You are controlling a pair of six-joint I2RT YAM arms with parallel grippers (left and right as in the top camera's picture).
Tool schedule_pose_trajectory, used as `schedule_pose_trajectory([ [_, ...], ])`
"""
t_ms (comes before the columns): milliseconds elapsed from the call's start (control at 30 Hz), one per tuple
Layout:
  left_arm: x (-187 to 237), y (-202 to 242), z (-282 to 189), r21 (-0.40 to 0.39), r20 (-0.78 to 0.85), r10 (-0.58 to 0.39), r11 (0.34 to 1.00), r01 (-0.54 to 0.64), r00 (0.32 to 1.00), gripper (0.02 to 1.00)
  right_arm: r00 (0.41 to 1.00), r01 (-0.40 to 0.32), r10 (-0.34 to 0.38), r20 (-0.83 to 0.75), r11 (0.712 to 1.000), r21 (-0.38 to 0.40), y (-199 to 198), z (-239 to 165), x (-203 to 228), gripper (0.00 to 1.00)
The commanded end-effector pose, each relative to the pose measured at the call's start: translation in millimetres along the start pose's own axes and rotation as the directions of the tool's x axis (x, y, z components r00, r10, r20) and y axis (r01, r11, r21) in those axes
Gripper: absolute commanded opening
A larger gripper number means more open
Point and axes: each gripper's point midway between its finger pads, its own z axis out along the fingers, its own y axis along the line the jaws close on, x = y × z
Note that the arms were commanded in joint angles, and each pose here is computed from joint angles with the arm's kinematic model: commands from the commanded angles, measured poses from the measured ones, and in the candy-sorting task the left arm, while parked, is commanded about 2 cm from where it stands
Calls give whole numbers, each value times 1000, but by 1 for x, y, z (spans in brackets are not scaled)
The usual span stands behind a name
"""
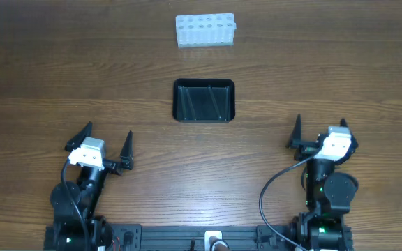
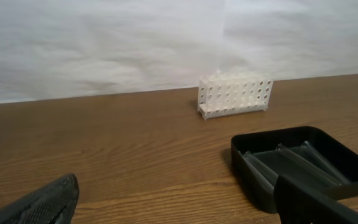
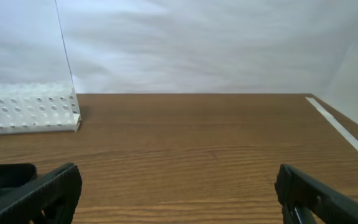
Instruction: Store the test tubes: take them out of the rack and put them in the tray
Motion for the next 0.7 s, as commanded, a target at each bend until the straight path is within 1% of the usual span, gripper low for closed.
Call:
schedule_pose_trajectory([
  [33, 1, -2, 0, 13, 2, 15, 1000, -15, 1000, 1000, 1000, -10, 10, 6, 1000, 3, -1, -8, 15, 993],
  [400, 1, -2, 0, 13, 2, 15, 1000, -15, 1000, 1000, 999, -1, 0, -47, 1000, -19, 5, -15, 30, 993],
  [700, 1, -2, 0, 13, 2, 15, 1000, -15, 1000, 1000, 999, 16, -18, -43, 999, -35, 11, -16, 29, 991],
])
